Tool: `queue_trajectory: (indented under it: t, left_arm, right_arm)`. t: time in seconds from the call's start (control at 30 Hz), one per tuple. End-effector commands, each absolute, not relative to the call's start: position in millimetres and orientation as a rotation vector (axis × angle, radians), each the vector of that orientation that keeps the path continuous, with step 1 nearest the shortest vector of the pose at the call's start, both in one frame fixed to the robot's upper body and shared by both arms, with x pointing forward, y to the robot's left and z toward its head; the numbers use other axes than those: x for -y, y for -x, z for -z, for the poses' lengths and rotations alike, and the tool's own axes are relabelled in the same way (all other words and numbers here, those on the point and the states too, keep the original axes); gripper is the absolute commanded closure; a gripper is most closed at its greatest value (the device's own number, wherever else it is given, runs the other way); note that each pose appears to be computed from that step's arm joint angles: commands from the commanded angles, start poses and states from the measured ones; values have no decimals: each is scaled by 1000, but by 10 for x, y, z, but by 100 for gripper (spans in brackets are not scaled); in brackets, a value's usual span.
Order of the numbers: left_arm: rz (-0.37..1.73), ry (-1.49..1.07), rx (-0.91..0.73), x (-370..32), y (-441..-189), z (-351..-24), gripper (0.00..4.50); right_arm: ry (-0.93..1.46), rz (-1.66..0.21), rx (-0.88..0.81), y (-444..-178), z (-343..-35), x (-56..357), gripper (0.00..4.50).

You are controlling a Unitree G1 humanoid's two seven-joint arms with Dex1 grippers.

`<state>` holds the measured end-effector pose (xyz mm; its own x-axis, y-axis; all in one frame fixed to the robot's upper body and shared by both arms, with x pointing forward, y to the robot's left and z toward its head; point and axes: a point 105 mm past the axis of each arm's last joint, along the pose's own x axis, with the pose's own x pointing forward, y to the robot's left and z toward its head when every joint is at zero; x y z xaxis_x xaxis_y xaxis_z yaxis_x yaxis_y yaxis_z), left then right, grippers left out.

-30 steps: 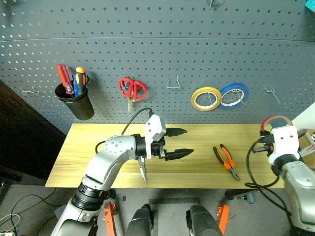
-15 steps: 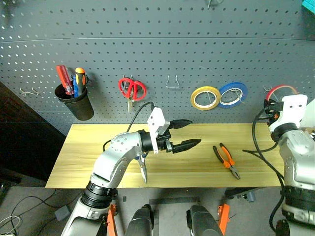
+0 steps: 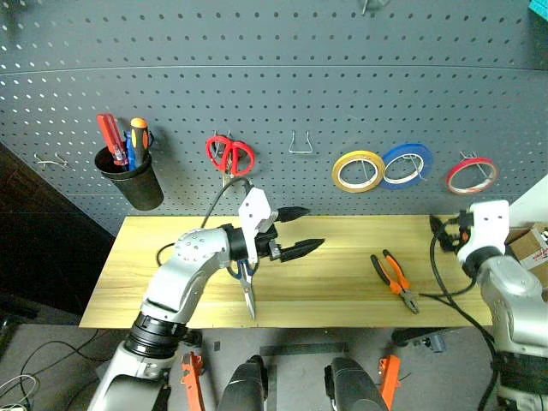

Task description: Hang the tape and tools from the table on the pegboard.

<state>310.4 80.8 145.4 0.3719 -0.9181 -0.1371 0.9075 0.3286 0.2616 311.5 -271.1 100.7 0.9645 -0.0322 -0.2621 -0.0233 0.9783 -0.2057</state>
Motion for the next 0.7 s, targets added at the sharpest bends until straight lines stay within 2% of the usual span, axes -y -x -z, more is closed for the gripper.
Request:
queue_trajectory:
  t: [0.03, 0.2, 0.37, 0.7]
  left_arm:
    - [1271, -378, 1, -888, -3017, -1358, 80]
    - [1367, -414, -82, -951, -2908, -1235, 80]
    - [1368, -431, -88, -936, -2920, -1206, 80]
    - [1360, -423, -93, -914, -2891, -1173, 80]
  right_arm:
    - [210, -17, -444, -2993, -854, 2543, 4]
    - [215, -116, -605, -2920, -524, 2262, 4]
    - [275, -174, -682, -3028, -273, 2143, 4]
    - [375, -179, -709, -3292, -92, 2227, 4]
